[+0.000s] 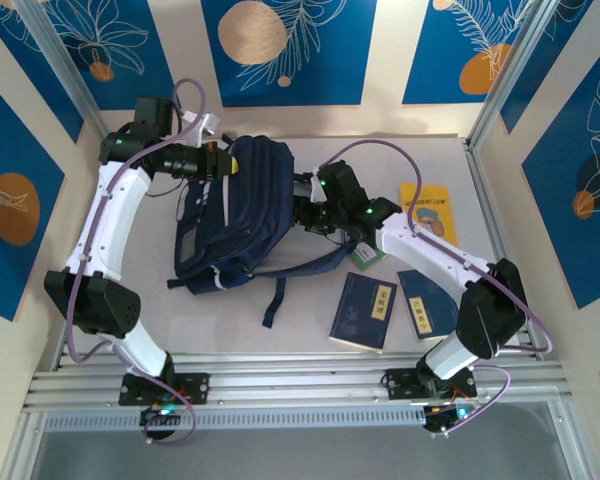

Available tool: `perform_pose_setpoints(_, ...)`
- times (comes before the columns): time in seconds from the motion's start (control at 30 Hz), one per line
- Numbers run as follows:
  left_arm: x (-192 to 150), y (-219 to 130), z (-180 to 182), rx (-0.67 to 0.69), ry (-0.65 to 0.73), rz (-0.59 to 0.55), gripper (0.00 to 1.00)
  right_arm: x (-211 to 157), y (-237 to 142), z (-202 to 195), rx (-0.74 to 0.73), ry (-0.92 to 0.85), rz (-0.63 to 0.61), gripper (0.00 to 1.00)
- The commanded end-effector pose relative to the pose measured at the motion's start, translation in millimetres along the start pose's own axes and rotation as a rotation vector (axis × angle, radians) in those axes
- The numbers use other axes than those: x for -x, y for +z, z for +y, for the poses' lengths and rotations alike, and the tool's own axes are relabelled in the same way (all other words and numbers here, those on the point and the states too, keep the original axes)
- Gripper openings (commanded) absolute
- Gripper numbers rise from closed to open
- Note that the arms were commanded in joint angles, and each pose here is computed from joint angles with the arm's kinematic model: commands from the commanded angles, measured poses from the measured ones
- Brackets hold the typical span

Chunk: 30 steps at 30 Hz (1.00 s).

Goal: Pack books, pencil case, and school supplies into a backpack

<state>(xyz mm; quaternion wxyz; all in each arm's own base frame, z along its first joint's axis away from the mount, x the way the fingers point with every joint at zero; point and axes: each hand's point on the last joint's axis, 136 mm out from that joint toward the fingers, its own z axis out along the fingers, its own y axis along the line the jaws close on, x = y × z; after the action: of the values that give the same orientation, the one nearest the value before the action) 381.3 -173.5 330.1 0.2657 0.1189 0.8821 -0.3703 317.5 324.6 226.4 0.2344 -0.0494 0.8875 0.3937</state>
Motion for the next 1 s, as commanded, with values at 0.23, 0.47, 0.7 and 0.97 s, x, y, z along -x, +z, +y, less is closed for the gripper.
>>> perform_pose_setpoints(0.23,6,-21,23,0.199,0.106,-0.054,0.00,-40,31,48,0.013,-0.101,0.188,0.71)
perform_pose_setpoints(0.47,4,-26,59,0.430,0.161,-0.017,0.00,-41,13,-27,-0.357,-0.008,0.110,0.96)
perform_pose_setpoints(0.7,8,-12,78,0.491,0.140,0.010,0.00,-62,-39,-95,-0.624,-0.039,0.076,1.00)
perform_pose_setpoints(0.97,15,23,108,0.518,0.047,0.041,0.19,-103,-94,-164,-0.727,0.176,0.064,0.99)
